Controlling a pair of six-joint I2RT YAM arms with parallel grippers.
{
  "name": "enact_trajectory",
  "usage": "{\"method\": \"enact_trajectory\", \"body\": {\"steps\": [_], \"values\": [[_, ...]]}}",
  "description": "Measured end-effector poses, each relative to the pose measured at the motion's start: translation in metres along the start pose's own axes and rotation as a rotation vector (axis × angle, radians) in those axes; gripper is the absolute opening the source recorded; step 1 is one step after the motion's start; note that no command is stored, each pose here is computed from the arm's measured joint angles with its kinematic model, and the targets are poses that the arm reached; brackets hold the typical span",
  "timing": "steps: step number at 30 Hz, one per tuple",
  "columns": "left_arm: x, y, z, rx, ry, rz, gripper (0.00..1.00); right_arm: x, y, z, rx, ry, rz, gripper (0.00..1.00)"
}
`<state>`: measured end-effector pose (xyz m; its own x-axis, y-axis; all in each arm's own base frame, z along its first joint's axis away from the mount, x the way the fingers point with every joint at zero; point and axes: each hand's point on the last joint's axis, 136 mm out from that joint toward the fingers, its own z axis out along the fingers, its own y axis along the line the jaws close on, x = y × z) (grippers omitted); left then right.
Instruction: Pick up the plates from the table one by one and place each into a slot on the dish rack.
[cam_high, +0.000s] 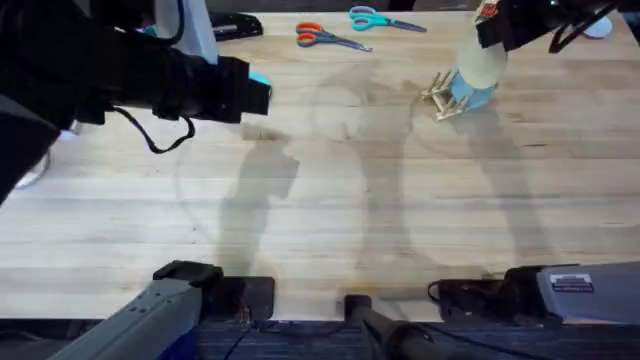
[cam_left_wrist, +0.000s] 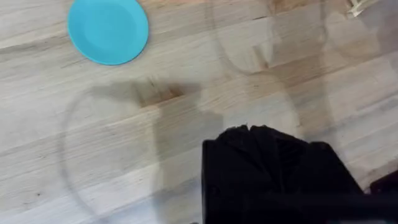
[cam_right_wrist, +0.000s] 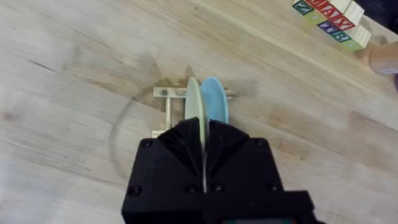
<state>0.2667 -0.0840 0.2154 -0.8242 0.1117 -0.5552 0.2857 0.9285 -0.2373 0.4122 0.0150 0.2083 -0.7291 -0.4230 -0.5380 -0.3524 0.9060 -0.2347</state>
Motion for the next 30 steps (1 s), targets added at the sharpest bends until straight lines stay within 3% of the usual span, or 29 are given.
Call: {"method": "enact_trajectory", "body": {"steps": [30], "values": [[0.0000, 0.0000, 0.0000, 0.000, 0.000, 0.000, 0.040, 0.0001, 0.0000, 0.0003, 0.000, 0.001, -0.021, 0.028]]}}
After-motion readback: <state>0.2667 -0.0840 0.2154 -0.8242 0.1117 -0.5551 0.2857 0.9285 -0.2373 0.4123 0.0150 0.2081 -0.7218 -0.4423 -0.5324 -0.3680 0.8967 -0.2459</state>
